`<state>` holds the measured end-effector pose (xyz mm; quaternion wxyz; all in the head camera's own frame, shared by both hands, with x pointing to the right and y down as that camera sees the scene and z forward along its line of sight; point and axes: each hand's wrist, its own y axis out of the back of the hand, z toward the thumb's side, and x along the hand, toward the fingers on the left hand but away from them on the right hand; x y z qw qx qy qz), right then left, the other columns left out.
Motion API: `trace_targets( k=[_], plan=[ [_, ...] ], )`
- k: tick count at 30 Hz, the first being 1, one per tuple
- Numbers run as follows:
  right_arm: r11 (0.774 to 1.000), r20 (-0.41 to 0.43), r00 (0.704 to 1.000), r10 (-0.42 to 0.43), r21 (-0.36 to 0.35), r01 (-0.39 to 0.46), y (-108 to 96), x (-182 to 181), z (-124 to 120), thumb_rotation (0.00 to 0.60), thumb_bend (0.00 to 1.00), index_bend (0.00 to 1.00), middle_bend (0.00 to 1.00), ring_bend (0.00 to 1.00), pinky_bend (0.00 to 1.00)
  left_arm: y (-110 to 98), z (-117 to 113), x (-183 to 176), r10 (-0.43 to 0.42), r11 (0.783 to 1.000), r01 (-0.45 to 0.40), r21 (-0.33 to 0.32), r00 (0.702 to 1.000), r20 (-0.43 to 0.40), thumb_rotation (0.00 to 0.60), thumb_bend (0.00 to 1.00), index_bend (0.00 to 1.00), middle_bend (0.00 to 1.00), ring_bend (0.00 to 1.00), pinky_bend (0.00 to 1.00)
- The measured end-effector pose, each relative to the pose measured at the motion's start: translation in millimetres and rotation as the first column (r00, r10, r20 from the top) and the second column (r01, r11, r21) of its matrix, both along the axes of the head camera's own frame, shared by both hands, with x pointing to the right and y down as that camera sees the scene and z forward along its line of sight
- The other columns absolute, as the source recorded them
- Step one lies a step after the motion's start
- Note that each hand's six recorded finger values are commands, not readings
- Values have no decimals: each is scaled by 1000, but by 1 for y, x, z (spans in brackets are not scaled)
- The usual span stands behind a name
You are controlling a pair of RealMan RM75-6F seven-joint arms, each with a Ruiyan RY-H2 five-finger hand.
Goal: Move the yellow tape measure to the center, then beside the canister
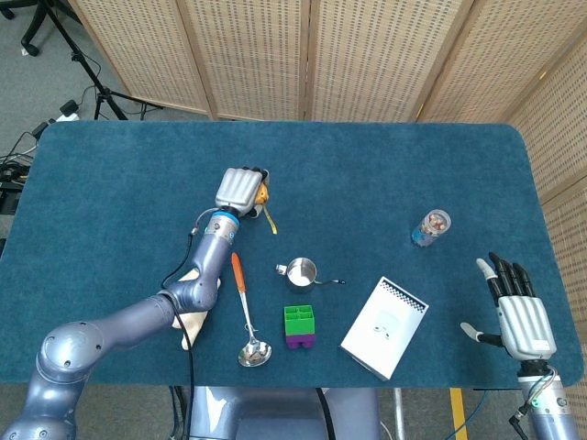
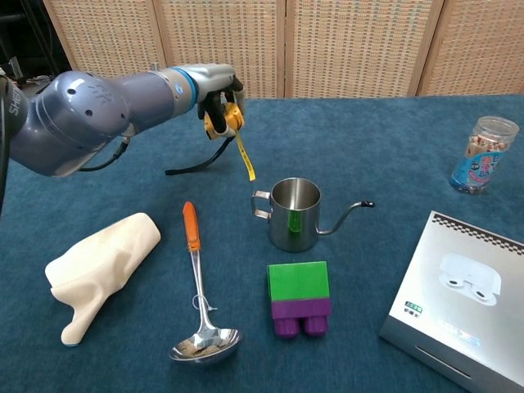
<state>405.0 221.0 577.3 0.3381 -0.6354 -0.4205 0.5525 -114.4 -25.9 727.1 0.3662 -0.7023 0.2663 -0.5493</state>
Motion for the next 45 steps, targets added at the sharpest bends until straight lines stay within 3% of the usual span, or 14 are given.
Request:
trace_targets(
  k=[10,21,24,27,29,35,45],
  plan=[
    [1000,12,1000,24,-2,-24,-1,7,-1,600,31,0,0,0,0,18,23,38,37,998,-36,-53,999,7,600,445,850,469,488,481],
    [999,16,998,53,-9,-53,-4,16,1,600,31,0,0,0,0,19,21,81,49,997,-52,-56,998,-47,600,431,834,464,484,481],
    [998,15,998,63,-7,-63,-5,19,1,600,29,0,0,0,0,20,18,91,50,997,-54,-52,996,-71,600,404,707,373,418,481],
    [998,17,998,63,-11,-63,-4,20,2,600,30,0,0,0,0,22,19,96,59,996,-64,-56,995,-81,600,361,427,92,148,364],
    [998,19,998,63,-13,-62,-4,19,2,600,29,0,0,0,0,24,21,99,72,994,-78,-71,994,-82,600,339,295,5,26,256],
    [998,20,998,67,-10,-66,-4,20,1,600,29,0,0,0,0,28,31,96,104,984,-114,-138,992,-75,600,275,87,0,0,72],
    [998,15,998,61,-10,-61,-4,19,2,600,29,0,0,0,0,14,25,84,88,992,-93,-90,994,-64,600,244,32,0,0,20]
  ],
)
